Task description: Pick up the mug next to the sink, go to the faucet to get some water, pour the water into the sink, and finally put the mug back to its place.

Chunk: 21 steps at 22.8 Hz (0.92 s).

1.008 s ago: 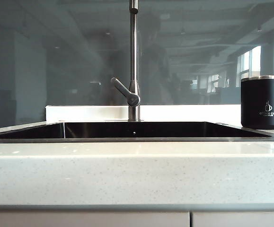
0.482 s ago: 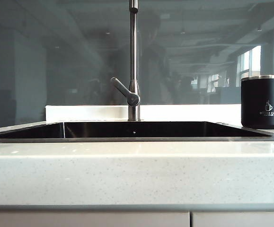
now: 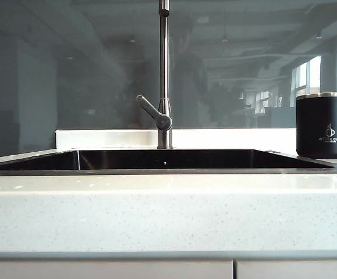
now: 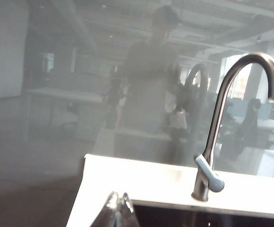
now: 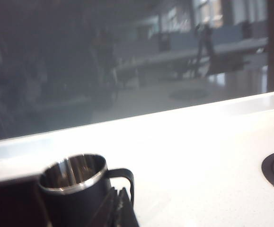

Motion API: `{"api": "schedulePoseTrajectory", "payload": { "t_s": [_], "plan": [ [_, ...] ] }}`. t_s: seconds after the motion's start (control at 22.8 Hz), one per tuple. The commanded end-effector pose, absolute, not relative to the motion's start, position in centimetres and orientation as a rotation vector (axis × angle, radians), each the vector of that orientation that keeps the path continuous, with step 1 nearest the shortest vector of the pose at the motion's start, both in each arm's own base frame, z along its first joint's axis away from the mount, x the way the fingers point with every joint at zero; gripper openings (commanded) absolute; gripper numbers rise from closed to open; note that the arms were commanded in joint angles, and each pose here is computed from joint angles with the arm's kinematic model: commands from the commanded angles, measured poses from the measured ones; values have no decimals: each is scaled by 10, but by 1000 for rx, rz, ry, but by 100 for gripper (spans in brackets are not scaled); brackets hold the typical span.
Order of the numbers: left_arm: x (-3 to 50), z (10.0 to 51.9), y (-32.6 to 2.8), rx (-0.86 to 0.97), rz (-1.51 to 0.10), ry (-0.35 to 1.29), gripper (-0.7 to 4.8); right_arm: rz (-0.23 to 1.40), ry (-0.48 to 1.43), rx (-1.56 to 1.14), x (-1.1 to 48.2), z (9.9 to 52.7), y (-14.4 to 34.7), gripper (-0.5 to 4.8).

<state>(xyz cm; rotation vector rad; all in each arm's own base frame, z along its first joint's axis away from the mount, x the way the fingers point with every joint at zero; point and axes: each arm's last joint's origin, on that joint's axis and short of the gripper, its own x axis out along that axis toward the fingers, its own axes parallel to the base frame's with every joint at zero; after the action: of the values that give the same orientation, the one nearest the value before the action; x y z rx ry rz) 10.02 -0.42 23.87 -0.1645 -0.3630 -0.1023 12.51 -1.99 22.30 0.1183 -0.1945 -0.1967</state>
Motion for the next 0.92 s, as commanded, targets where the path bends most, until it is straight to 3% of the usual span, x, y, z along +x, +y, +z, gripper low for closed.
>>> {"api": "schedulePoseTrajectory", "payload": {
  "t_s": [0.04,0.09,0.35,0.92],
  "plan": [
    [117,246,-5,-156,-107,-369,-6,-170,-156,79,149,216,-31,73],
    [126,244,-6,-154,-118,-349,-5,-142,-119,78,161,207,-38,125],
    [154,231,-10,-144,-238,-286,-5,-71,-33,91,200,176,-50,220],
    [191,225,-13,-151,-285,-210,-4,-4,-31,92,265,164,-67,230]
  ]
}}
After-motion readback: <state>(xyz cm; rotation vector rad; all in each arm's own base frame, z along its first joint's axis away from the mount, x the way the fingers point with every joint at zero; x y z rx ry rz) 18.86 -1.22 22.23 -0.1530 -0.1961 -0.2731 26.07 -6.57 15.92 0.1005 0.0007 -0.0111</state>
